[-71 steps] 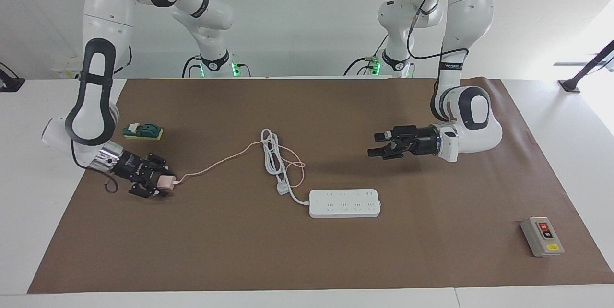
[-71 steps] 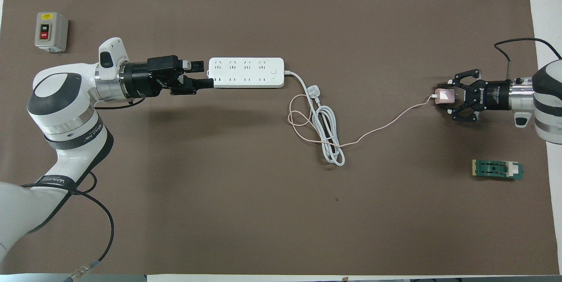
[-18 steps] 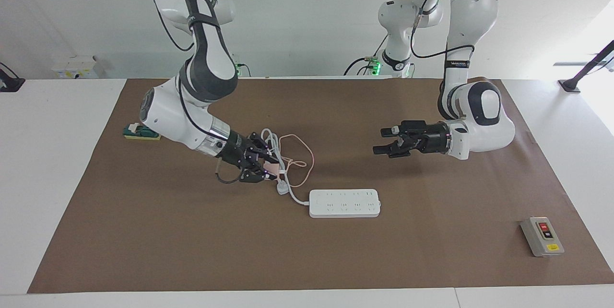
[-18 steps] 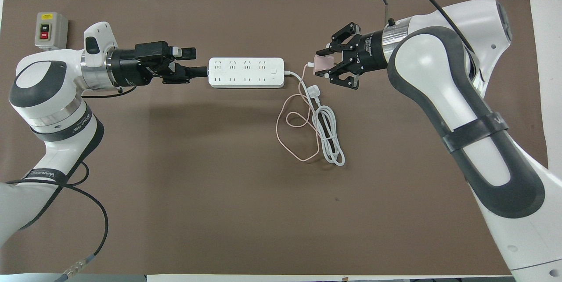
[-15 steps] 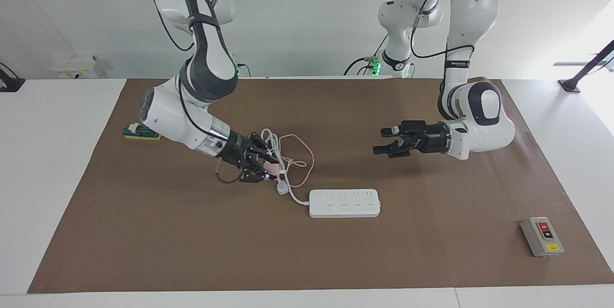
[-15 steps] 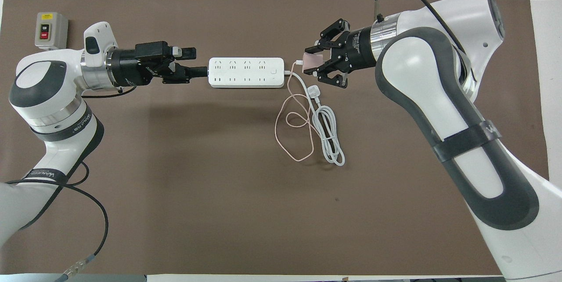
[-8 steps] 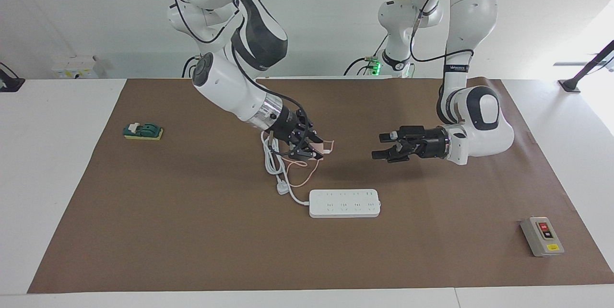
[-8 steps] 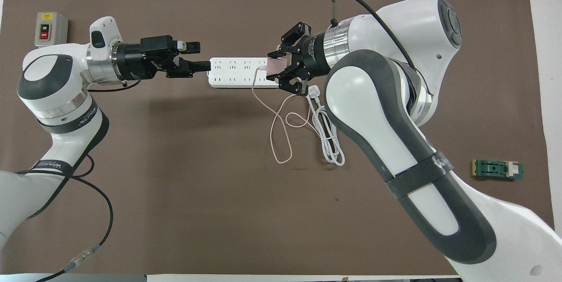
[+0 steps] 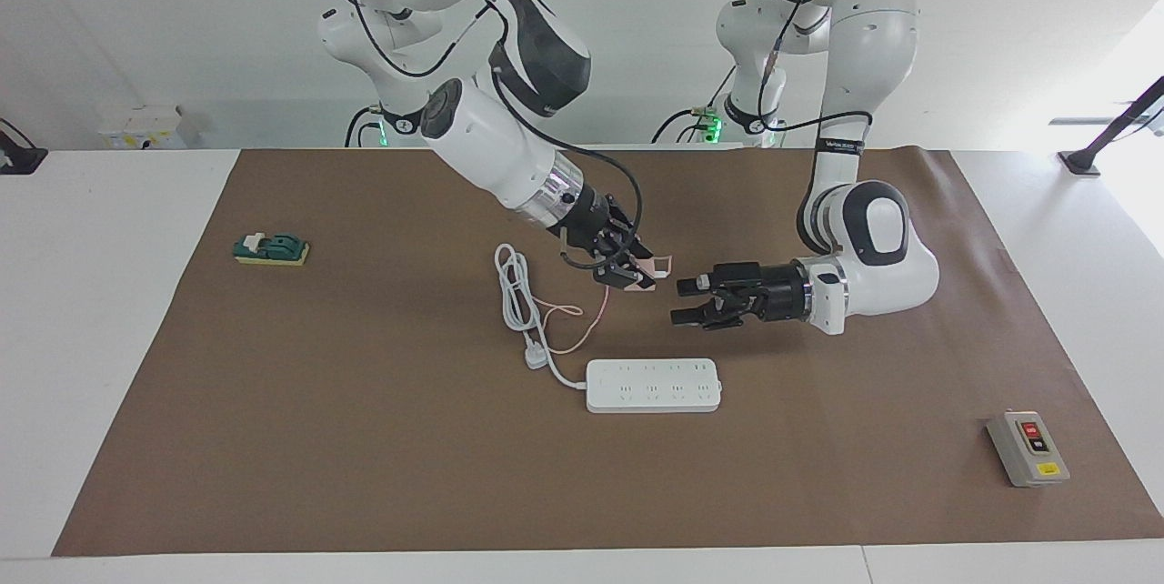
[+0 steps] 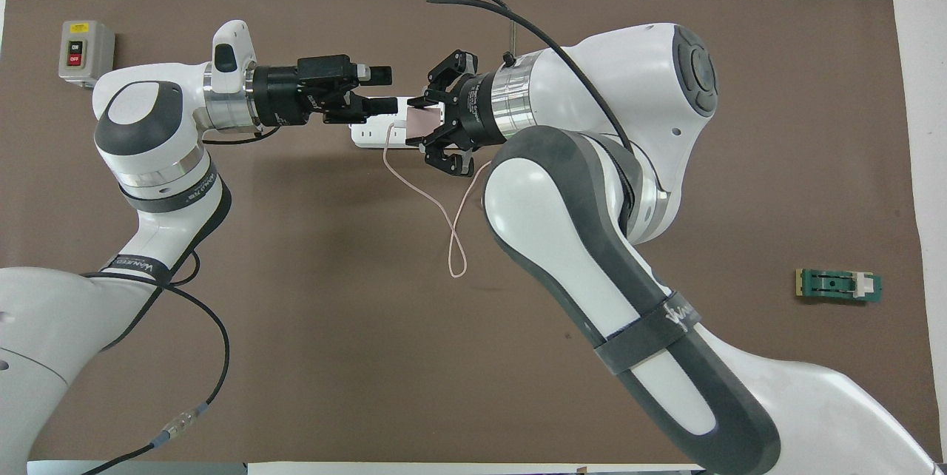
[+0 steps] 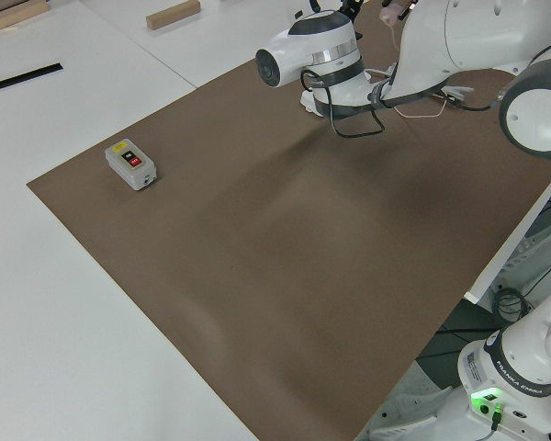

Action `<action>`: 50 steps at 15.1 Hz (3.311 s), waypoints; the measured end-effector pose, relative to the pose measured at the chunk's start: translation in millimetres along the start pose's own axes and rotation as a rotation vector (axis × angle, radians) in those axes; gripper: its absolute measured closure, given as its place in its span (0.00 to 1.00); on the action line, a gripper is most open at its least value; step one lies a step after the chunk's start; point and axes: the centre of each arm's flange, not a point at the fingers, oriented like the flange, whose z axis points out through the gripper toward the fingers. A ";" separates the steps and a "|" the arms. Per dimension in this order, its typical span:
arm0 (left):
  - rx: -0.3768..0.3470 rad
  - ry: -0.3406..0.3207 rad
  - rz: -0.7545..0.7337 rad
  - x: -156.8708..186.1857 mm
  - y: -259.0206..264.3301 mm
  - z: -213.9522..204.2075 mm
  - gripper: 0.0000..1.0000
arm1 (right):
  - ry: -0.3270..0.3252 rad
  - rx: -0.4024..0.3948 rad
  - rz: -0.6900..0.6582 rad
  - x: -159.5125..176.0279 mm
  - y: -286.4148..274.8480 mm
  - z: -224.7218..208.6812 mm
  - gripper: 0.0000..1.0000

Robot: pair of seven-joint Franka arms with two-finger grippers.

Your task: Plug charger into power strip

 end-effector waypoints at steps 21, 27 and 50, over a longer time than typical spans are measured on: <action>-0.013 -0.026 -0.018 -9.7 -8.3 -4.8 0.00 | 0.025 -0.001 0.002 13.4 -11.3 11.5 0.53; -0.013 -0.032 -0.023 -10.9 -13.1 -1.0 0.00 | 0.026 0.002 0.005 15.3 -12.8 9.9 0.53; -0.040 -0.043 0.007 -14.1 -19.0 17.9 0.45 | 0.026 0.004 0.007 16.5 -13.8 8.9 0.53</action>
